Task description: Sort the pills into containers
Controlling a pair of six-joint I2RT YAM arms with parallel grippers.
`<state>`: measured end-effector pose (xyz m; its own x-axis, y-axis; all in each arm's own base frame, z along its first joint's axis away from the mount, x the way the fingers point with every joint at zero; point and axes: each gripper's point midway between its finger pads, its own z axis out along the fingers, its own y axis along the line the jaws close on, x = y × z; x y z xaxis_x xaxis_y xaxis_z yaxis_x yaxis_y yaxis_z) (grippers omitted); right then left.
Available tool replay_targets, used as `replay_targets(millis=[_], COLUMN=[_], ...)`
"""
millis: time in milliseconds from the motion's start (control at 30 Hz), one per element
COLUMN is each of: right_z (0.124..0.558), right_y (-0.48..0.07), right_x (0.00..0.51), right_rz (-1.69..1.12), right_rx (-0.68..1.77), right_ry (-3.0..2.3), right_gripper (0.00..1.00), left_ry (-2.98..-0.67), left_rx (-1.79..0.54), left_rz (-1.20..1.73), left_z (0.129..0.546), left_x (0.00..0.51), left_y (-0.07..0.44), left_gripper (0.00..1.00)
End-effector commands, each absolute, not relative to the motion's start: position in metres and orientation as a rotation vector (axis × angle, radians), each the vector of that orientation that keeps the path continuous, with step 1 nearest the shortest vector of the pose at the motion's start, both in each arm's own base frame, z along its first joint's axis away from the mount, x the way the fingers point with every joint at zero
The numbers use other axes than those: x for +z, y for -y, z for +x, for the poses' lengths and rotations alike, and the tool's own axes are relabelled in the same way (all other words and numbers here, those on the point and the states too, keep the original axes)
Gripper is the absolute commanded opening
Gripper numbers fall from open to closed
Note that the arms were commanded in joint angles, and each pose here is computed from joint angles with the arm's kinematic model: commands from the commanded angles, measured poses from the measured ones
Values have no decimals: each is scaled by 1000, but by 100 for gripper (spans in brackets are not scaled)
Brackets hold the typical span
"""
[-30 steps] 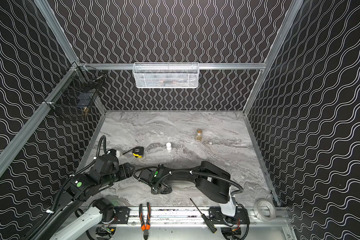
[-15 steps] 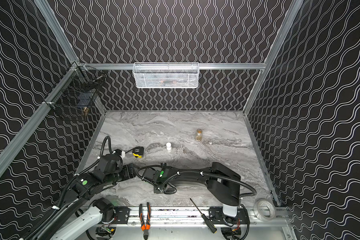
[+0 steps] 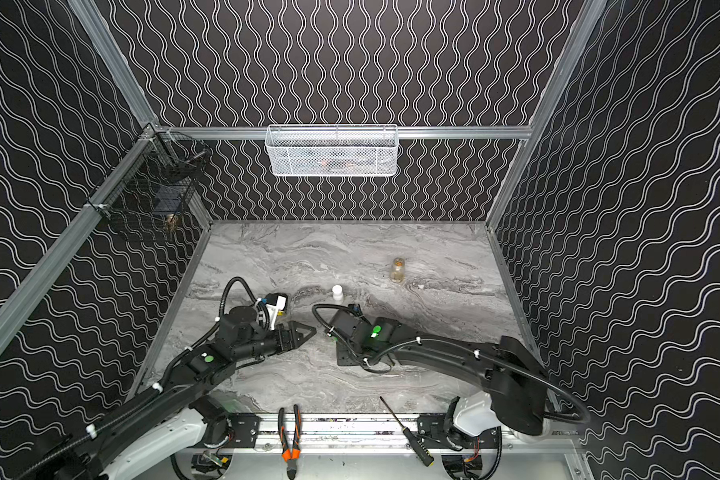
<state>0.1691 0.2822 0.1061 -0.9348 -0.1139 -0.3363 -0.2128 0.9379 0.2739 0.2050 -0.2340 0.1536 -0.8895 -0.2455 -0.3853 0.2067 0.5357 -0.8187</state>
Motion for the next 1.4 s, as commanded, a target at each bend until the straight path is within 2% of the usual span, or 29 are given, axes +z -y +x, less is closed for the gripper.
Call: replay_targets(millis=[0,300,800,1367], right_z=[173,179,181,181], right_y=[-281,-273,-273,-278], right_x=[113,133,149,147], right_rz=[-320,-340,-341,-368], right_rx=[506,590,644,657], right_ry=[-2736,-2675,-2613,-2609], right_gripper=[34,34,34,34], left_ry=[-2163,-2193,-2235,-2250], left_rx=[-1465,-1535,-1545,-1559], left_rz=[49,103,142,167], left_z=[214,216,215,211], left_x=[187,178,169,163], left_y=[263,309,329,339], left_gripper=[80,77,71,53])
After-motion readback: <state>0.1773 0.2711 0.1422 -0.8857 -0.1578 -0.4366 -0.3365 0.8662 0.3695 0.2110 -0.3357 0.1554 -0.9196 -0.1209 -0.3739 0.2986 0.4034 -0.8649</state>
